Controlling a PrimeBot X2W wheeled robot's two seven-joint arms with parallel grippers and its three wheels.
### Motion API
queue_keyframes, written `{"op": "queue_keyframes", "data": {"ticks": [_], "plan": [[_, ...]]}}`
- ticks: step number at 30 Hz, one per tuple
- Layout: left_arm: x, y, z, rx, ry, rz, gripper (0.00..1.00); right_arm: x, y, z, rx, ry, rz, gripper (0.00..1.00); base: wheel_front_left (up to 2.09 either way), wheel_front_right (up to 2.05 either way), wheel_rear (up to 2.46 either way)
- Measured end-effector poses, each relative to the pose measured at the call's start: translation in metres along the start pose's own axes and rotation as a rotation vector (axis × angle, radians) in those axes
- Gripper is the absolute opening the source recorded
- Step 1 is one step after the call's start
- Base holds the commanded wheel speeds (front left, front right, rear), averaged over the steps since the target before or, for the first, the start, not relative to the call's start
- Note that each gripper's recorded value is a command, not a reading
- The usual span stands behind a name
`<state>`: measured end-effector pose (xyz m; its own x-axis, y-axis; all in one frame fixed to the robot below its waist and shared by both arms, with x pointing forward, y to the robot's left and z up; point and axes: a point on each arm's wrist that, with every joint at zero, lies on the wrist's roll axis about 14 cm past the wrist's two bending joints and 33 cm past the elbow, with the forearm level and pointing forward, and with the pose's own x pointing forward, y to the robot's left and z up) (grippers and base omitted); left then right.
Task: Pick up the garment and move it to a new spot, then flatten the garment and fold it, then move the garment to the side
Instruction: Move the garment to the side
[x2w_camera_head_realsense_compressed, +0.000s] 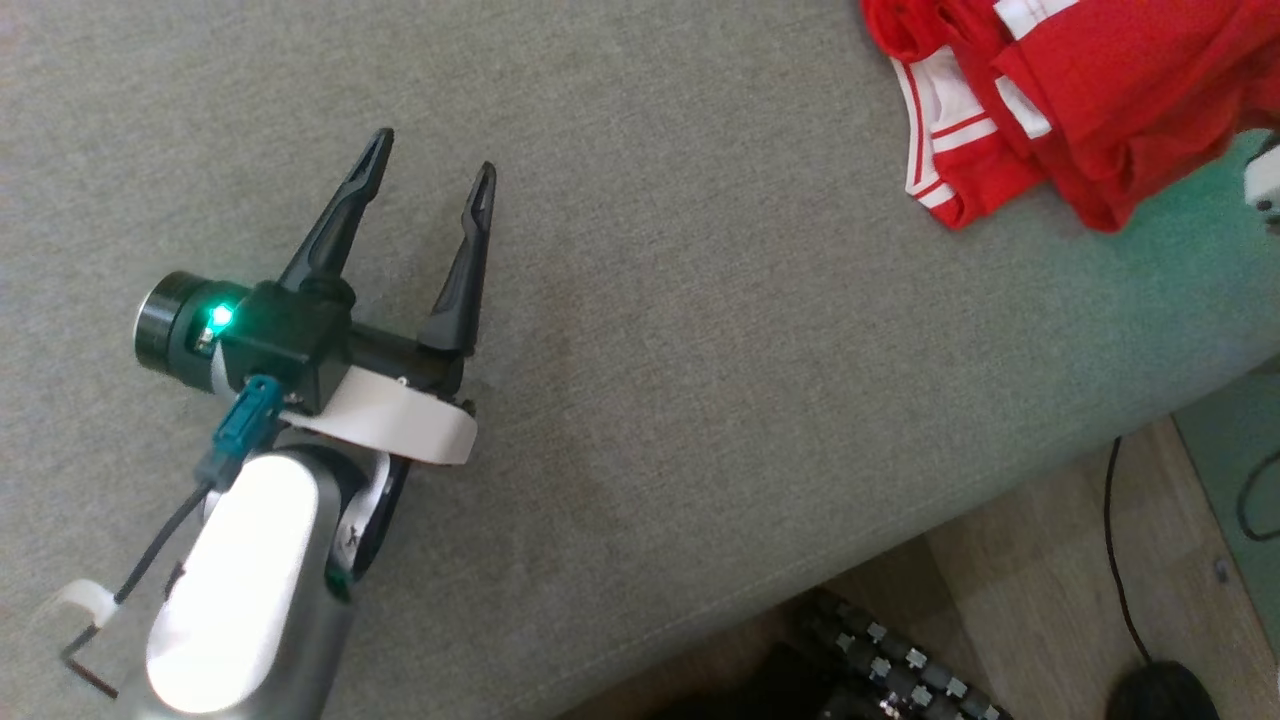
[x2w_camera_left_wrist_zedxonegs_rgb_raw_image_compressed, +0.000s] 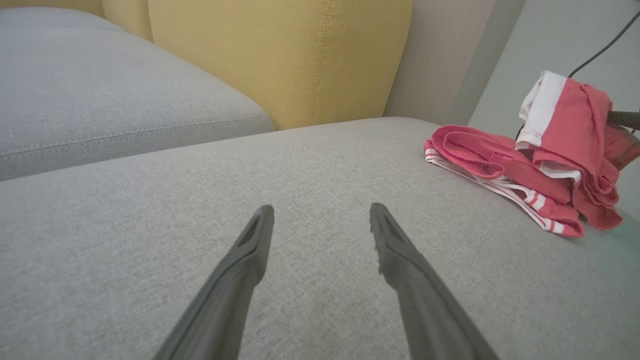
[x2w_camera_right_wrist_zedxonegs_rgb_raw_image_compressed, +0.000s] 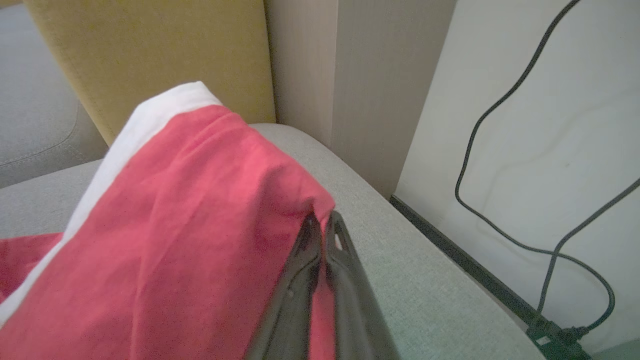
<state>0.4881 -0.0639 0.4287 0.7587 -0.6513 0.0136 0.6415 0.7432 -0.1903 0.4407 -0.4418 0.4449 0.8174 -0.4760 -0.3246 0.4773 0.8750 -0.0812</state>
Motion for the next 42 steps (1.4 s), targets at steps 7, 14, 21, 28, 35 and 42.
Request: {"op": "queue_keyframes", "data": {"ticks": [7,14,21,28,35,42], "plan": [[0.005,0.001,-0.011,-0.013,0.015,-0.026,1.00,0.016,0.007,-0.022,0.030,0.067,-0.022,0.00,0.00,0.00,0.00],[0.005,0.006,-0.015,-0.016,0.016,-0.018,1.00,0.027,0.018,-0.045,0.043,0.124,-0.025,1.00,0.00,0.00,0.00],[-0.003,0.018,-0.011,0.002,0.001,0.024,1.00,0.034,0.039,-0.033,0.023,0.032,0.028,1.00,0.00,0.00,0.00],[-0.019,0.032,0.010,0.021,-0.039,0.102,1.00,0.013,0.070,-0.013,0.032,-0.109,0.143,1.00,0.00,0.00,0.00],[-0.045,0.043,0.026,0.035,-0.049,0.188,1.00,-0.032,0.111,0.002,0.055,-0.233,0.264,1.00,0.00,0.00,0.00],[-0.080,0.056,0.047,0.055,-0.073,0.306,1.00,-0.097,0.165,0.017,0.063,-0.276,0.414,1.00,0.00,0.00,0.00]]}}
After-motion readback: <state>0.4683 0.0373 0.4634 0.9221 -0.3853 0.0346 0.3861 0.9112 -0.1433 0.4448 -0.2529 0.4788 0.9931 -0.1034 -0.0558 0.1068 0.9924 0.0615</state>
